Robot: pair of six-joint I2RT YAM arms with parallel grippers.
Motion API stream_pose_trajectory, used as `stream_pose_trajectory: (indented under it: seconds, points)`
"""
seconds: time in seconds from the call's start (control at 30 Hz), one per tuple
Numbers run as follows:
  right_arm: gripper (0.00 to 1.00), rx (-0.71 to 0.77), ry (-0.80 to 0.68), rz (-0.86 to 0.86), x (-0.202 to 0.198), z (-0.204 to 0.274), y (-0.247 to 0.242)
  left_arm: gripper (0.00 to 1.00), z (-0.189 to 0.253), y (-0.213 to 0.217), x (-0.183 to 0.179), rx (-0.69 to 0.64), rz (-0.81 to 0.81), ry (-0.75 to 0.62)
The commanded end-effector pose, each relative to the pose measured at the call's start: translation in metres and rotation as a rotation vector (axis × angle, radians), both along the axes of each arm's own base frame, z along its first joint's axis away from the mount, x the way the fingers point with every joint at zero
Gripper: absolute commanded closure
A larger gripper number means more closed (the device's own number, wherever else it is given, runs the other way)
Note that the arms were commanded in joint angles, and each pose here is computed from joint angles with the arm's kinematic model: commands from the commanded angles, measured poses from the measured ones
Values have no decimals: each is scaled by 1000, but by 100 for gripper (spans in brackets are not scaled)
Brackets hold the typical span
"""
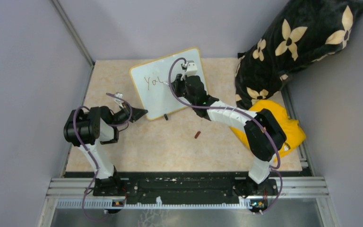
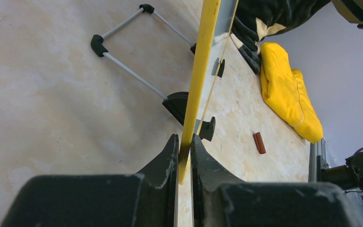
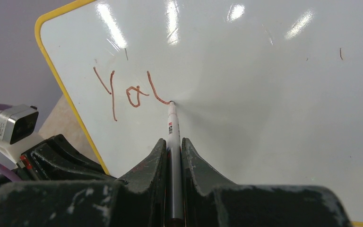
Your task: Write a sentence on the whiteboard
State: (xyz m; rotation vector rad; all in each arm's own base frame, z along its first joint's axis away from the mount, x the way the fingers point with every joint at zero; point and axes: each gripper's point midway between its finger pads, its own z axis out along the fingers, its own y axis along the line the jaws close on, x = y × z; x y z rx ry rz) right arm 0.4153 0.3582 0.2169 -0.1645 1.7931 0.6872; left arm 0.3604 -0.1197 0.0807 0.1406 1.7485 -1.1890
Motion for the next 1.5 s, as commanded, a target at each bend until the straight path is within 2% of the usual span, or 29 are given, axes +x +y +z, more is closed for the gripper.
stream_pose_trajectory:
  seconds: [0.0,0.93,1.47]
  points:
    - [100,33,-57,-72,13,30,-19,100,1,-3,-1,4,-12,1]
    - [100,42,-97,-52,27,54,-7,100,2,-4,-2,7,-24,-5]
    - [100,32,-87,-33,31,52,1,100,1,-4,-1,7,-24,-2]
